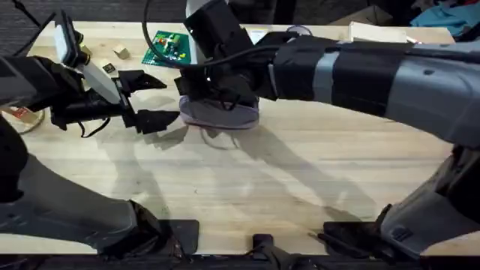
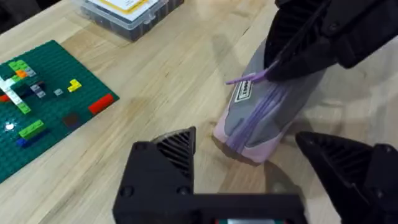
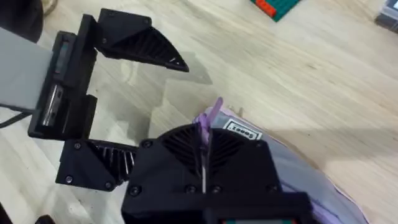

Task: Unzip the bag, pick up the pens from the table one at a time and place them inside, then zip the bag closed.

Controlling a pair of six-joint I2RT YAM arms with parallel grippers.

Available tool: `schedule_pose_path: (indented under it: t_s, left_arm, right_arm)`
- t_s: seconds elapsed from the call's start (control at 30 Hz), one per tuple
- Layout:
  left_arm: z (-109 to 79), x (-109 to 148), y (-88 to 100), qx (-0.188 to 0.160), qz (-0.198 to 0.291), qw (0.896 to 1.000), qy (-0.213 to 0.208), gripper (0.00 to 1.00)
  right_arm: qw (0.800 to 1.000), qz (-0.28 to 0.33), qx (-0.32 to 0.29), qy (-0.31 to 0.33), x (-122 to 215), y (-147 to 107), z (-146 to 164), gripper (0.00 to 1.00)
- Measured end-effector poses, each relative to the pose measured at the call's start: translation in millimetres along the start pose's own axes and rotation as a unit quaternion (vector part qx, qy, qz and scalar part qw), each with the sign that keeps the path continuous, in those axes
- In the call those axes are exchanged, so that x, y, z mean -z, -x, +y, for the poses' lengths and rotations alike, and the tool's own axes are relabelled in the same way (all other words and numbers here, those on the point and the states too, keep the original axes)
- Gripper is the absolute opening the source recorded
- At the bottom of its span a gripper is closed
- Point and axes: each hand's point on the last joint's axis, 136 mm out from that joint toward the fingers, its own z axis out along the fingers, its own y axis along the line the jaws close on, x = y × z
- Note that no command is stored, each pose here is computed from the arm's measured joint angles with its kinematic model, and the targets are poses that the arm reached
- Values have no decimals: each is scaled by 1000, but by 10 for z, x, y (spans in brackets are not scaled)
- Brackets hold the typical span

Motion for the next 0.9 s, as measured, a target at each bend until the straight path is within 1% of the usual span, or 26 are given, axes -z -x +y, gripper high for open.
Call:
schedule_pose_path:
  t_s: [0.23, 0.37, 0.6, 0.8, 0.83, 0.87, 0.9]
  left_arm:
    - [-73, 1, 4, 24, -1, 1000, -10, 994]
    - [-87, -13, 7, 24, 0, 1000, -13, 993]
    - [-175, -175, 59, 4, 5, 999, -41, 993]
    - [-284, -342, 74, -16, 20, 997, -70, 994]
    - [-298, -360, 79, -17, 21, 997, -73, 966]
    - [-306, -372, 81, -18, 21, 997, -75, 915]
    - [-308, -379, 81, -19, 22, 997, -76, 838]
  right_arm:
    - [1000, 1, 0, 0, 0, -7, 0, 31]
    - [1000, 1, 0, 0, 0, -7, 0, 31]
    - [1000, 1, 4, 0, 0, -7, 0, 31]
    - [1000, 1, 6, 0, 0, -7, 0, 32]
    - [1000, 1, 6, 0, 0, -7, 0, 32]
    - [1000, 1, 6, 0, 0, -7, 0, 32]
    - [1000, 1, 6, 0, 0, -7, 0, 32]
